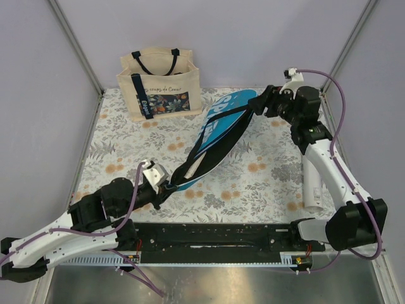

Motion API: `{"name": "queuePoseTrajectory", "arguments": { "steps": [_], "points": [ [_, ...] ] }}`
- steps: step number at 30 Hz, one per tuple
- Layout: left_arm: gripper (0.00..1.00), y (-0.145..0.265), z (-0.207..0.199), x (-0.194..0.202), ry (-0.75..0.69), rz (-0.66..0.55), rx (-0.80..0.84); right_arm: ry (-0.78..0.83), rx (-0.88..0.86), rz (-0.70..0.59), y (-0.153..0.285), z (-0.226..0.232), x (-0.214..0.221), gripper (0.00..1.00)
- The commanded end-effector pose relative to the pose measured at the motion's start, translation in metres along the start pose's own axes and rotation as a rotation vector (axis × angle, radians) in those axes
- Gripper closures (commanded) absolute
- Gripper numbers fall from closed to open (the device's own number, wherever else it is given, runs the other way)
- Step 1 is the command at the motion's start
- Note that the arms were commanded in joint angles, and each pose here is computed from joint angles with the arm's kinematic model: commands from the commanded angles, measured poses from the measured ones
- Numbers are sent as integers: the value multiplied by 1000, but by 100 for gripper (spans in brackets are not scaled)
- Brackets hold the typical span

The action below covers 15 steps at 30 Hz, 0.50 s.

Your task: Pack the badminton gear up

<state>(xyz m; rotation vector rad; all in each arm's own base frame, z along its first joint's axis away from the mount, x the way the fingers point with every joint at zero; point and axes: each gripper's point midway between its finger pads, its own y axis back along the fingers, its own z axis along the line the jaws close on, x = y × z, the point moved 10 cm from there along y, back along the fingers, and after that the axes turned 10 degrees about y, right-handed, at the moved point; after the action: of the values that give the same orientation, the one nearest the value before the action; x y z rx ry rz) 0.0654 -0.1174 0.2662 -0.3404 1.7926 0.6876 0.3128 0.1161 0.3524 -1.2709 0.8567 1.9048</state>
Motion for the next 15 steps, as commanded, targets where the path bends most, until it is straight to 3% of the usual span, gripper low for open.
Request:
{"name": "queuePoseTrajectory", "arguments": {
  "steps": [1, 5, 9, 15],
  "points": [
    [89, 18, -10, -44, 54, -188, 62, 332, -6, -76, -12, -46, 21, 34],
    [89, 23, -10, -51, 57, -194, 53, 459, -109, -68, -22, -89, 45, 38],
    [89, 28, -10, -56, 54, -203, 43, 607, -218, -174, -35, -116, 72, 46],
    [89, 36, -9, -60, 51, -221, 46, 720, -205, -199, -51, -167, 101, 48]
  ]
}}
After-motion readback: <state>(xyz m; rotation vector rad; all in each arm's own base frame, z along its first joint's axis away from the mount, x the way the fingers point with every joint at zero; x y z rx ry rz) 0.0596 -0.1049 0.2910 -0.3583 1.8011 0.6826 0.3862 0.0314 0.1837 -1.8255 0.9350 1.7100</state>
